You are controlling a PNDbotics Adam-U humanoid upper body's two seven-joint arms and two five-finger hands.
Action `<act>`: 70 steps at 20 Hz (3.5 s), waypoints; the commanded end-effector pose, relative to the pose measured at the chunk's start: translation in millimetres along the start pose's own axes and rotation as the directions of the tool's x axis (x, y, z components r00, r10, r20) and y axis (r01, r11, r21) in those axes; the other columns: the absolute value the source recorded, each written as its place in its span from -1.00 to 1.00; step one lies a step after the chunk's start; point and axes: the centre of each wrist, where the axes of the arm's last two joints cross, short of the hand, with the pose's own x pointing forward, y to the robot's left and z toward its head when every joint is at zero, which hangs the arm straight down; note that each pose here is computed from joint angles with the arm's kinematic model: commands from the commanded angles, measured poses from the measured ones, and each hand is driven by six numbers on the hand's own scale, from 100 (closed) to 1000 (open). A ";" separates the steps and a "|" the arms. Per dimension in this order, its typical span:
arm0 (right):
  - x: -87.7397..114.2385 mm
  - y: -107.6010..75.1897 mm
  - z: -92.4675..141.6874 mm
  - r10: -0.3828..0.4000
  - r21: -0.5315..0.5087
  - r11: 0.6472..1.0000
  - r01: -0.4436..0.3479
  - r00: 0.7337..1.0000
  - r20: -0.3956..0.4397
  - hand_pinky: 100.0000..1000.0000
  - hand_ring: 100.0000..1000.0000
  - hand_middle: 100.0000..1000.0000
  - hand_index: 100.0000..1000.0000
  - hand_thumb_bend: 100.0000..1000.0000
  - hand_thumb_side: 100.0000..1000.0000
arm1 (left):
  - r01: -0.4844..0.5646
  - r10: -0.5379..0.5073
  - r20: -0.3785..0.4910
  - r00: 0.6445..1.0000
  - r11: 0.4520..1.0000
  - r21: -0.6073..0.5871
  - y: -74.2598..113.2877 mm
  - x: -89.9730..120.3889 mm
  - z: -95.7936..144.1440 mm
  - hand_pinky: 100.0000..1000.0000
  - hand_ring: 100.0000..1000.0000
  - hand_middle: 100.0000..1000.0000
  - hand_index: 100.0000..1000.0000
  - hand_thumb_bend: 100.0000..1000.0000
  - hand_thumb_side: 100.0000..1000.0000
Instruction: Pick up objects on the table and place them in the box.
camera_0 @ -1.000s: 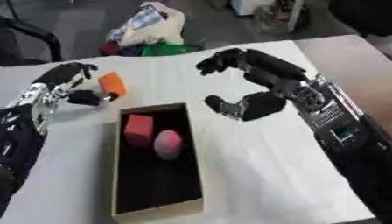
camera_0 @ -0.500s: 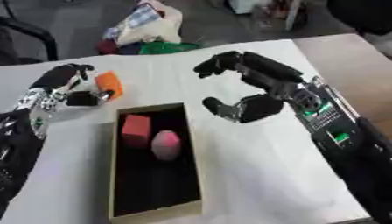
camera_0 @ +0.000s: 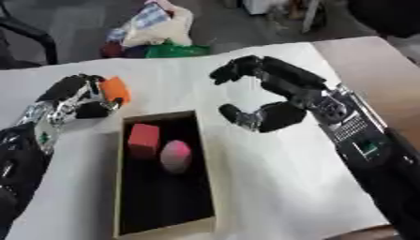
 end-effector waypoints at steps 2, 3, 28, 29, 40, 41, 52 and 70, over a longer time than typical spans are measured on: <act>1.4 -12.9 3.5 0.023 -0.019 1.000 -0.023 1.000 0.002 0.50 0.53 0.38 0.73 -0.75 0.30 | -0.010 0.008 0.019 1.000 0.996 0.094 14.3 -0.4 -1.3 0.31 0.00 -0.08 0.53 -0.78 0.12; 1.1 -12.6 3.8 0.022 -0.020 1.000 -0.022 1.000 0.001 0.50 0.53 0.38 0.73 -0.75 0.31 | -0.015 0.013 0.023 1.000 0.994 0.111 15.9 -0.7 -1.1 0.30 -0.03 -0.11 0.51 -0.82 0.08; 6.9 13.6 -15.4 -0.037 0.137 0.990 0.028 0.997 0.065 0.50 0.53 0.38 0.71 -0.76 0.31 | 0.027 -0.036 0.634 0.773 0.999 0.024 87.7 63.6 48.8 0.32 0.02 -0.07 0.54 -0.73 0.25; 8.4 13.8 -16.6 -0.040 0.144 0.989 0.029 0.996 0.074 0.50 0.53 0.38 0.71 -0.75 0.31 | 0.037 -0.025 0.641 0.767 0.999 -0.005 82.7 64.5 48.6 0.32 0.03 -0.06 0.55 -0.73 0.30; 18.1 12.1 -22.3 -0.073 0.194 0.980 0.050 0.991 0.113 0.46 0.52 0.37 0.71 -0.75 0.32 | 0.187 0.051 0.712 0.700 0.950 -0.252 27.0 64.5 44.2 0.41 0.24 0.16 0.68 -0.41 0.62; 17.9 12.6 -22.4 -0.078 0.199 0.978 0.054 0.991 0.113 0.46 0.52 0.37 0.71 -0.75 0.32 | 0.197 0.051 0.715 0.697 0.946 -0.259 25.0 63.2 44.6 0.42 0.28 0.20 0.71 -0.37 0.63; 12.8 11.8 -17.0 -0.076 0.188 0.980 0.060 0.994 0.082 0.48 0.52 0.37 0.71 -0.76 0.34 | 0.097 0.026 0.667 0.745 0.984 -0.148 45.1 37.2 61.5 0.54 0.46 0.46 0.90 -0.27 0.90; -3.8 10.7 19.8 -0.060 -0.059 0.997 0.056 0.996 -0.062 0.45 0.57 0.45 0.82 -0.83 0.38 | -0.604 0.424 0.620 0.660 0.790 0.102 66.2 -3.3 151.7 0.40 0.29 0.26 0.85 -0.88 0.99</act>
